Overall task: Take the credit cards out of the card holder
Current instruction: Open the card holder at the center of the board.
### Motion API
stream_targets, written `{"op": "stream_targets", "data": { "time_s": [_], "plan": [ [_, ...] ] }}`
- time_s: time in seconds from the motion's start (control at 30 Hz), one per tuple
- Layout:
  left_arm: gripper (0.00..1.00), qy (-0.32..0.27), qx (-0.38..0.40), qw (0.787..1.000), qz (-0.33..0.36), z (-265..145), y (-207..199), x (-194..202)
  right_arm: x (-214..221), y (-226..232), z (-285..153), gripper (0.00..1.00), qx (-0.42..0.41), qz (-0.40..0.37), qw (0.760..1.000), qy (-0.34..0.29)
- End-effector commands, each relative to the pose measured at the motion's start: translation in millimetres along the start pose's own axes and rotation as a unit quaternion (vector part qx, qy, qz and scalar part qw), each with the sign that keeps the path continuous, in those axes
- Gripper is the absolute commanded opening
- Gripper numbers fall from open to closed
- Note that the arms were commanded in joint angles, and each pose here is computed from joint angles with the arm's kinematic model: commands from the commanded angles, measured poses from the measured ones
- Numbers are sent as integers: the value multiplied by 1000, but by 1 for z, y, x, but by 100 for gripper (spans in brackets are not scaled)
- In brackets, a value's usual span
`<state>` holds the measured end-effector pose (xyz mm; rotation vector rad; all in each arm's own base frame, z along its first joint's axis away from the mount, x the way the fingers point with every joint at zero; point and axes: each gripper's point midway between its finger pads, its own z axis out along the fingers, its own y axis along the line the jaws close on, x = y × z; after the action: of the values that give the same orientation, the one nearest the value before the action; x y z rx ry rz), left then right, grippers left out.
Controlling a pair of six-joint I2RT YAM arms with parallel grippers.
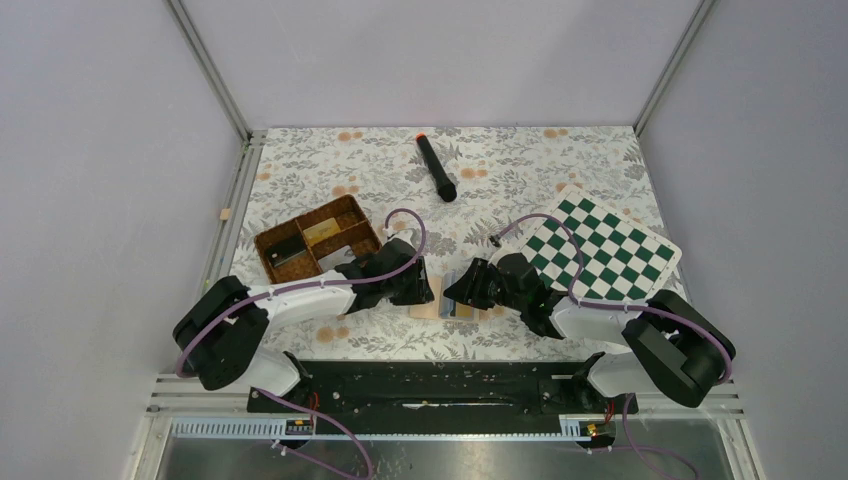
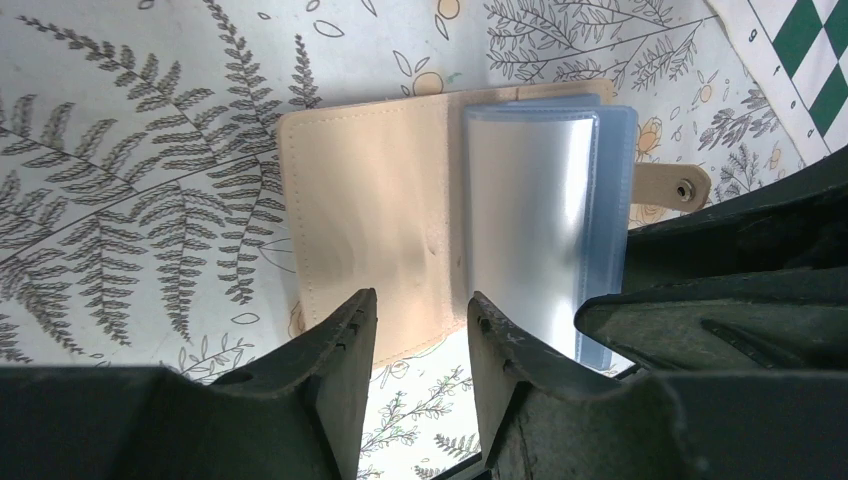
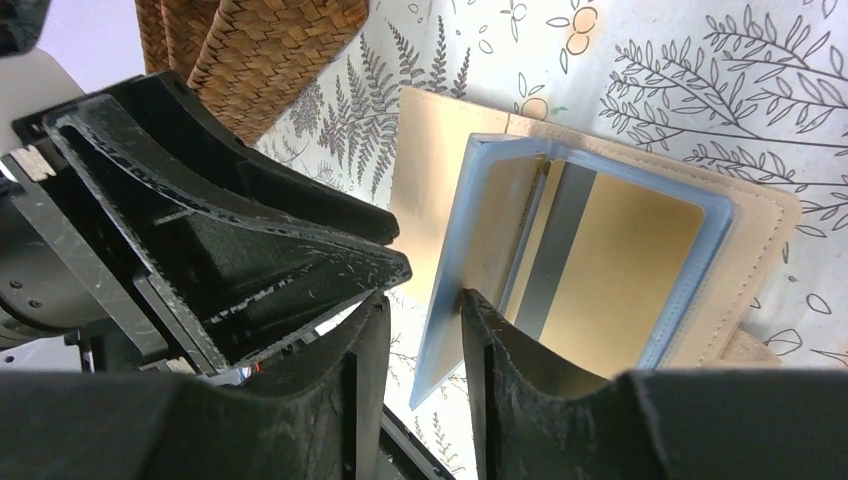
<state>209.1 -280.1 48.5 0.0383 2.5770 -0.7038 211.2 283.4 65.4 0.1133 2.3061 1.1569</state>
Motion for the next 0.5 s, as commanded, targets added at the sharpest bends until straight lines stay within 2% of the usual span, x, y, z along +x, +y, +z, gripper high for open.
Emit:
{"op": "stream_targets", "data": {
  "time_s": [0.0,0.1,0.23,0.47],
  "plan": [
    [39,-14,11,1000,-6,-10,0,-9,-1,12,3,40,-29,5,1000,3],
    [40,-19,9,1000,-9,-13,3,-12,1,16,5,40,-40,9,999,11],
    [40,-25,12,1000,-10,-18,4,-16,2,18,8,34,-44,7,999,19],
    [40,-34,23,999,-9,-27,-2,-22,7,14,18,34,-34,5,999,36]
  ]
}}
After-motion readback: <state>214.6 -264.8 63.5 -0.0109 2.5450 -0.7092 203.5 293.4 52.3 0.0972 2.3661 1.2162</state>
